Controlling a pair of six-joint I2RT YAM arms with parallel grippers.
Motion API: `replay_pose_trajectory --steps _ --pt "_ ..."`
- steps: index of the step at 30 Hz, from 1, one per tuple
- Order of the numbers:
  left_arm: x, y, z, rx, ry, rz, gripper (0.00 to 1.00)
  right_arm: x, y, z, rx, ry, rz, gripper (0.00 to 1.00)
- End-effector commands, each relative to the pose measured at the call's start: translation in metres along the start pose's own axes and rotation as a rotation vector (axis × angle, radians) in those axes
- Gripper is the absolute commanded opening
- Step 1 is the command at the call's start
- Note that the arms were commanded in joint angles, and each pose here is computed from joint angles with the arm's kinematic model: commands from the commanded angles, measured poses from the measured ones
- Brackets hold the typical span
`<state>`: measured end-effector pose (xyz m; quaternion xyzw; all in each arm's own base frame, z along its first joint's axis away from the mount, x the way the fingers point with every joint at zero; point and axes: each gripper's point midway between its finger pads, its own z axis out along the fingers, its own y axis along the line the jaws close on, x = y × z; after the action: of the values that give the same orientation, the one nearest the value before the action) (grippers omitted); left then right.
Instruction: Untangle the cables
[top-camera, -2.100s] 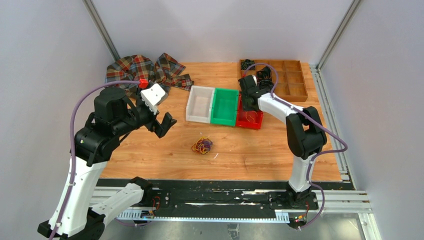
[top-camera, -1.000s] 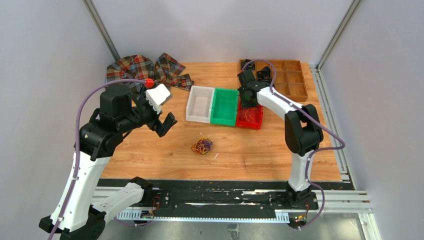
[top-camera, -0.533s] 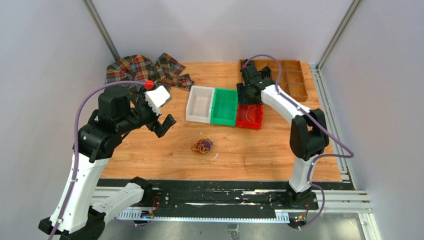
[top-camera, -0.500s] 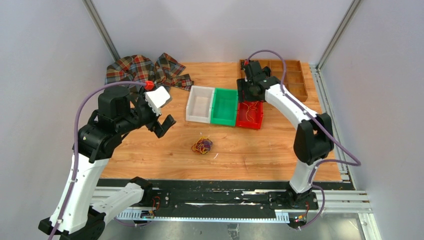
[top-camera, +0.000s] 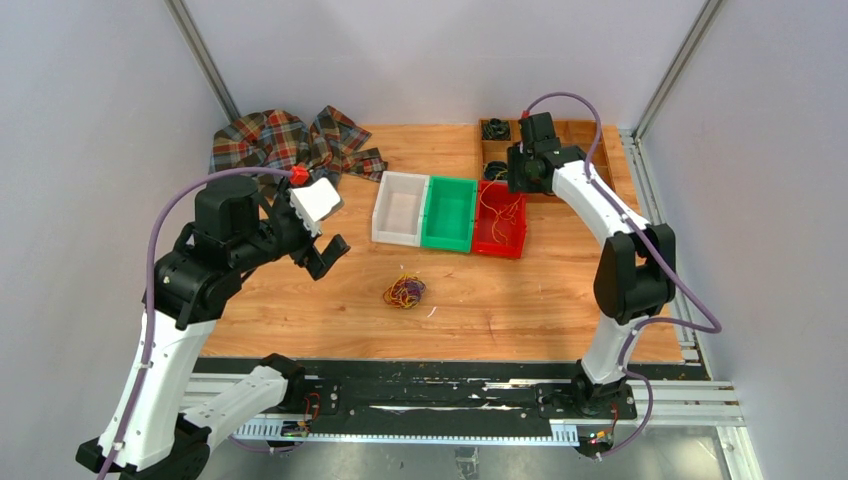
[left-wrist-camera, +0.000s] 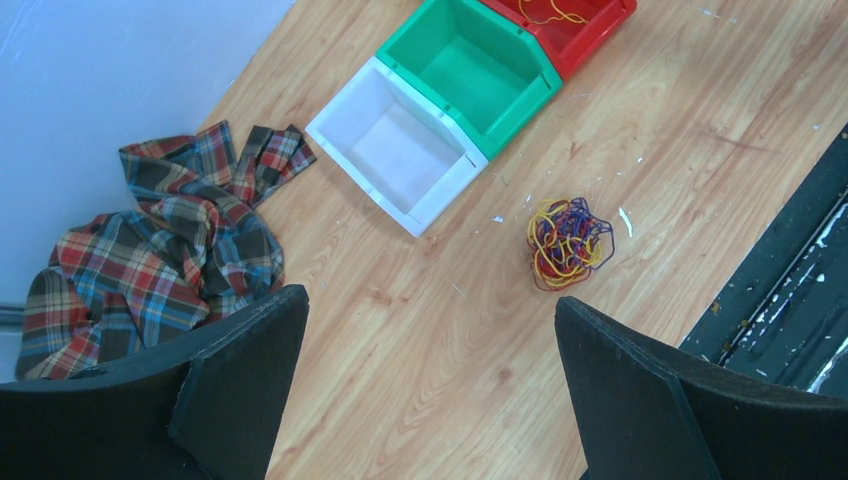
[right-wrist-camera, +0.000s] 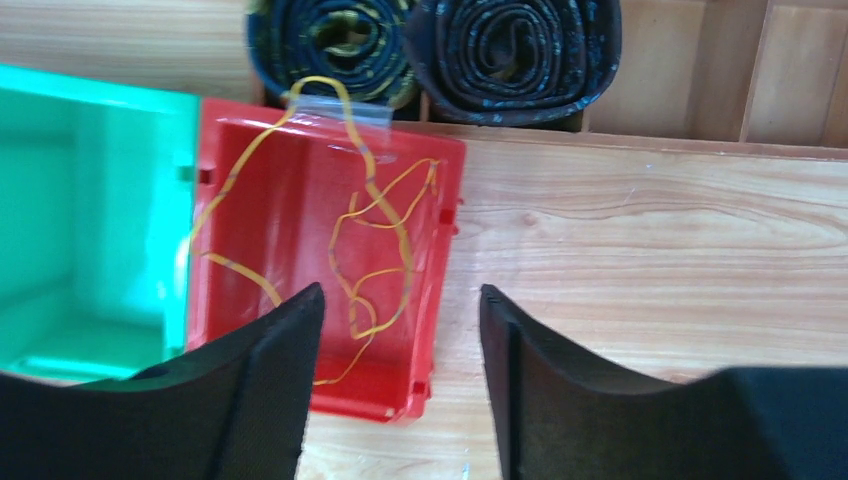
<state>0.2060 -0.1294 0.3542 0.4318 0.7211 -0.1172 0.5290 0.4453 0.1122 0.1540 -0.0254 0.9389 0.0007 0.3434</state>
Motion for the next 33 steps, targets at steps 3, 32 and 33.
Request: replay_pose_trajectory --steps 3,32,33 --pt "-0.007 -0.002 -0.006 0.005 -0.027 0.023 0.99 0.002 0.000 0.024 -0.033 0.011 -0.003 0.40" --pt "-0.002 -0.005 -0.004 0.014 -0.019 0.030 1.00 0.057 0.033 0.059 0.030 0.127 -0.055 0.29" --pt "0.000 -0.005 -0.003 0.015 -0.016 0.032 0.99 0.051 0.031 0.055 0.040 0.125 -0.044 0.36"
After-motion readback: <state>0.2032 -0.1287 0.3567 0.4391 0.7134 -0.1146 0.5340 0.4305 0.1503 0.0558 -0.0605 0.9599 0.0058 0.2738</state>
